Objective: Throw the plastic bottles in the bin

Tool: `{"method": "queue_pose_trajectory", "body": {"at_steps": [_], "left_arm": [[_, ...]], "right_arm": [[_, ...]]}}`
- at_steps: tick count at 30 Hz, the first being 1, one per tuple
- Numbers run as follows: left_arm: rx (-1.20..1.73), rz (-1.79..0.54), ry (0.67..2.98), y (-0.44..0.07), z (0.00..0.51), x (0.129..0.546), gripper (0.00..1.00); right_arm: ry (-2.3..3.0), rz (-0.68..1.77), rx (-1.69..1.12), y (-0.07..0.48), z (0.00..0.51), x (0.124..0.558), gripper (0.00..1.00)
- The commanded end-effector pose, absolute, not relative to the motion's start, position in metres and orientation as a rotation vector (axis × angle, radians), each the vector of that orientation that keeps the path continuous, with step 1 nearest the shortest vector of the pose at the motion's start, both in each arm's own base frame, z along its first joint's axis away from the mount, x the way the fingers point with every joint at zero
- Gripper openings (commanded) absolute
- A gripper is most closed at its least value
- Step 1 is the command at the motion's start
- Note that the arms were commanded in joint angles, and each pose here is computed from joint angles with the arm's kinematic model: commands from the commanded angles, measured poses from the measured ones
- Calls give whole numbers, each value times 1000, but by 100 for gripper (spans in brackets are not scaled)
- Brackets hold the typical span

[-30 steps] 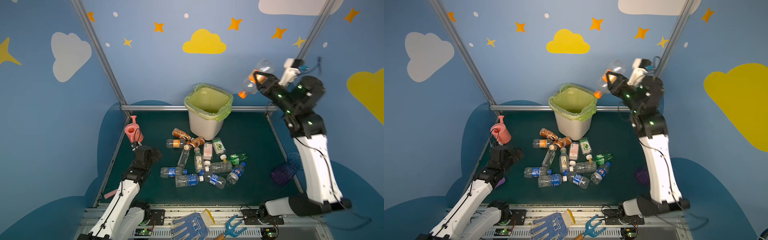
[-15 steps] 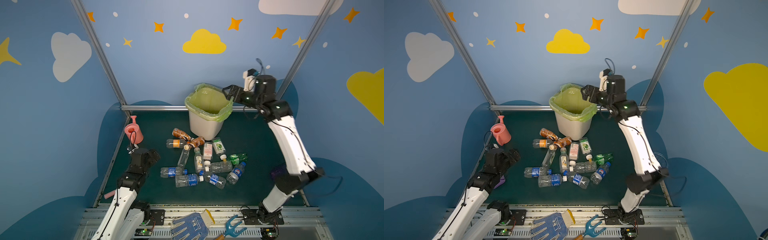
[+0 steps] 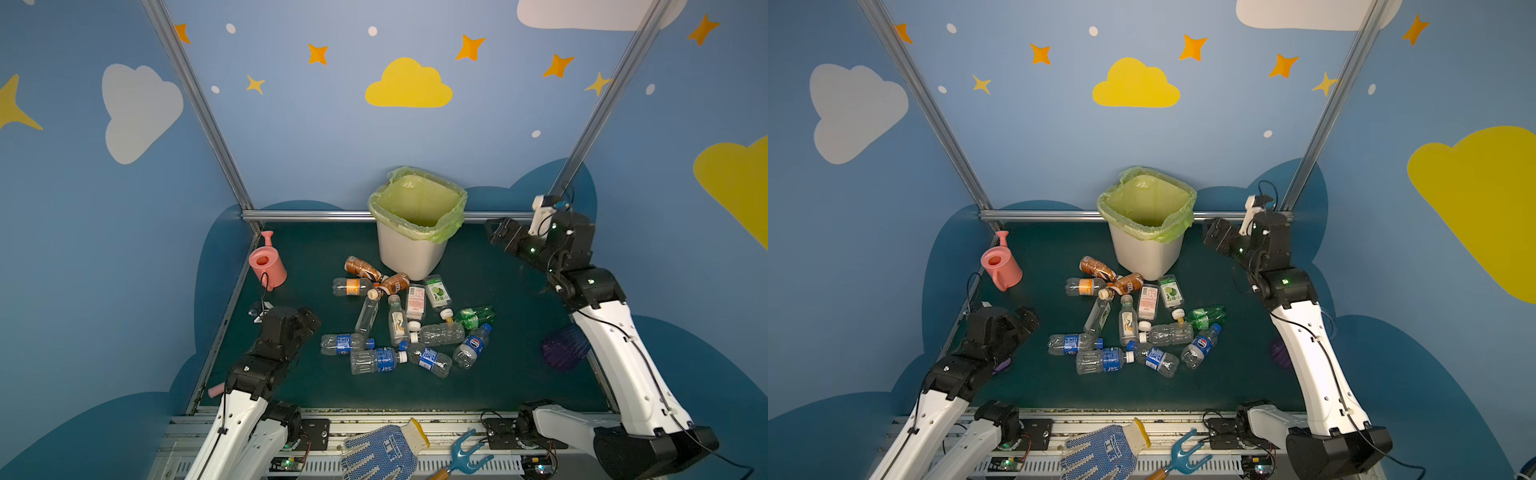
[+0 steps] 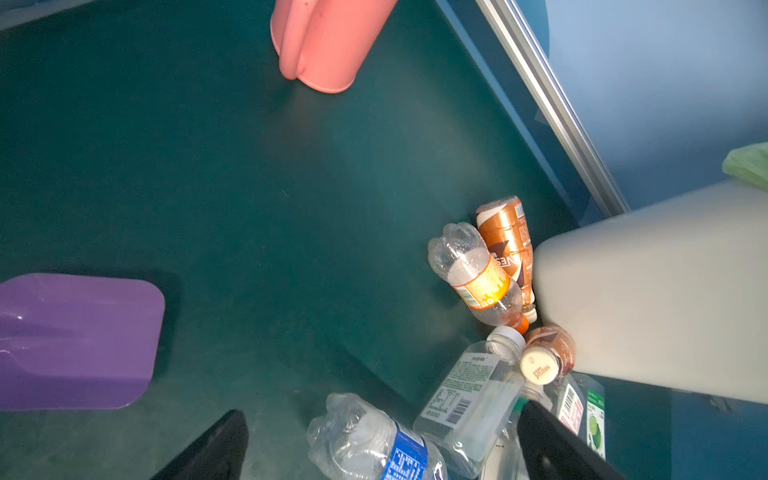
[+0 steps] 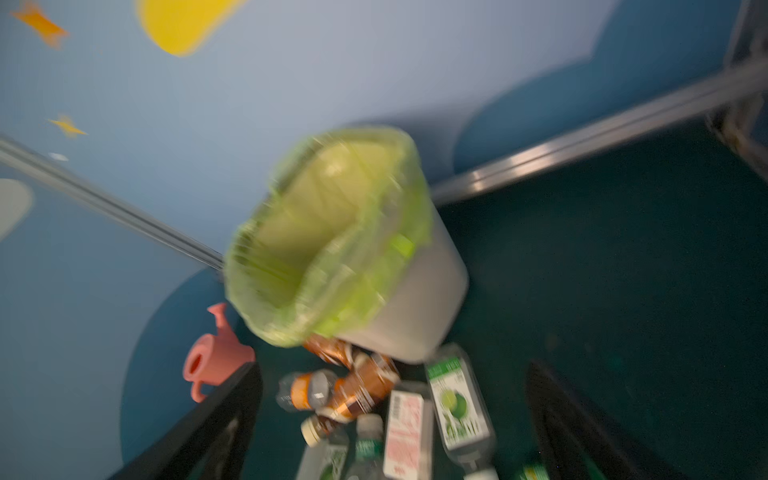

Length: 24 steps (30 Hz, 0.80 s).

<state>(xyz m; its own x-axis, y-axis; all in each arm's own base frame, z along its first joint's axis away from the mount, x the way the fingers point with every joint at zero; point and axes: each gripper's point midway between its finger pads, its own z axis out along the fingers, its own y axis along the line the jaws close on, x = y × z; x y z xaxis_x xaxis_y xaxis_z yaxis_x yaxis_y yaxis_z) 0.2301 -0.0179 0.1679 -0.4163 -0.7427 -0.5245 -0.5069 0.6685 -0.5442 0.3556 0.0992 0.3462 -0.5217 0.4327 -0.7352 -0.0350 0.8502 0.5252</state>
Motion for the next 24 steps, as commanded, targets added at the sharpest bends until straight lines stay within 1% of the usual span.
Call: {"method": "queue_pose_trajectory", "body": {"at_steps": [1,7,10,13,18,21,24], "left_arm": [[-1033,-343,2122,-15,151,219,100],[-1059,-338,2142,-24,138,216,100],[-1063,-317,2133,-23,136,211,100],[-1061,-329,2121,-24,133,211,100],[-1053,-318,2133,-25,131,213,100],[-1040,-311,2133,-25,133,214,100],[-1036,-312,2134,-25,133,215,100]], "right_arm": [[2132,566,448,78,310,311,98],[2407,501,641,65,194,241,98],[2469,525,722,65,157,213,97],[2535,542,749,69,126,193,96],[2627,566,721,81,96,181,93],[2655,586,712,88,85,180,90],[2666,611,704,95,76,182,89]]}}
